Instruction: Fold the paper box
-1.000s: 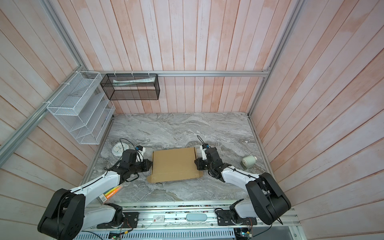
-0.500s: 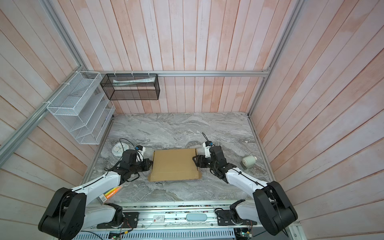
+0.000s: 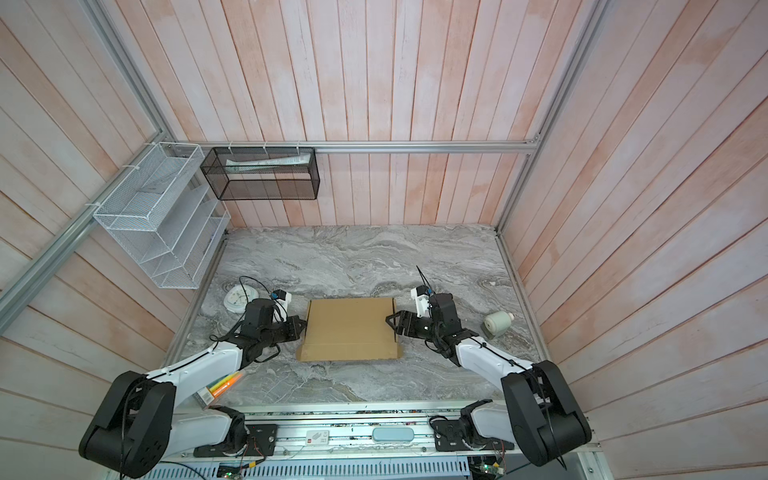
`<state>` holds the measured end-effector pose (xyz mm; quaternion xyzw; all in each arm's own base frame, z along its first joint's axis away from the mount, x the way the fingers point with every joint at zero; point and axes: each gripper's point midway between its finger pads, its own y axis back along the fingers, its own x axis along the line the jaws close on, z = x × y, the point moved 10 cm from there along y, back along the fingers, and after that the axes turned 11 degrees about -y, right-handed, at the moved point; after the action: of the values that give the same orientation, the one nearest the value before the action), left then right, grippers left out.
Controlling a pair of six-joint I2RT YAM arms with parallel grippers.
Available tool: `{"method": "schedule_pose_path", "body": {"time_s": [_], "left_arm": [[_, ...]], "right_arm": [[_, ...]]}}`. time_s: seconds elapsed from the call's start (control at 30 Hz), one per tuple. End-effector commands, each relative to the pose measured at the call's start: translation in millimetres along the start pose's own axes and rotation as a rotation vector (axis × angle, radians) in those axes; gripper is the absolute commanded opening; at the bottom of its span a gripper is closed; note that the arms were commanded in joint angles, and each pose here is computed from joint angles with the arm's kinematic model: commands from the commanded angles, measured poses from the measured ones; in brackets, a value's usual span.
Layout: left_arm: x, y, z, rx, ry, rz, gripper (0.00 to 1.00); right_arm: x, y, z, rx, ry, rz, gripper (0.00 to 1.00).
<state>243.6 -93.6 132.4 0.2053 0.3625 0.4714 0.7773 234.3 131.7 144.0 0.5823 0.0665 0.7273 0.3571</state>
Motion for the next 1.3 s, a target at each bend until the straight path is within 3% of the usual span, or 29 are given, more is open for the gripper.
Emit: {"method": "schedule_pose_path", "body": {"time_s": [0.0,0.6,1.27], "left_arm": [[5.3,-3.4,-12.9,0.040,0.029,0.006,0.00],[6.0,-3.8,-13.1,0.041,0.028,0.015,0.00],[5.9,-7.0,-10.2,0.044,0.019,0.009,0.00]], "right_arm": [[-2.4,-4.3,-3.8,0.043,-0.042,0.065,0.78],[-21.6,-25.7,-5.3,0.100,-0.164,0.046,0.84],[5.3,-18.9,-1.0,0.143,-0.113,0.289,0.84]]}}
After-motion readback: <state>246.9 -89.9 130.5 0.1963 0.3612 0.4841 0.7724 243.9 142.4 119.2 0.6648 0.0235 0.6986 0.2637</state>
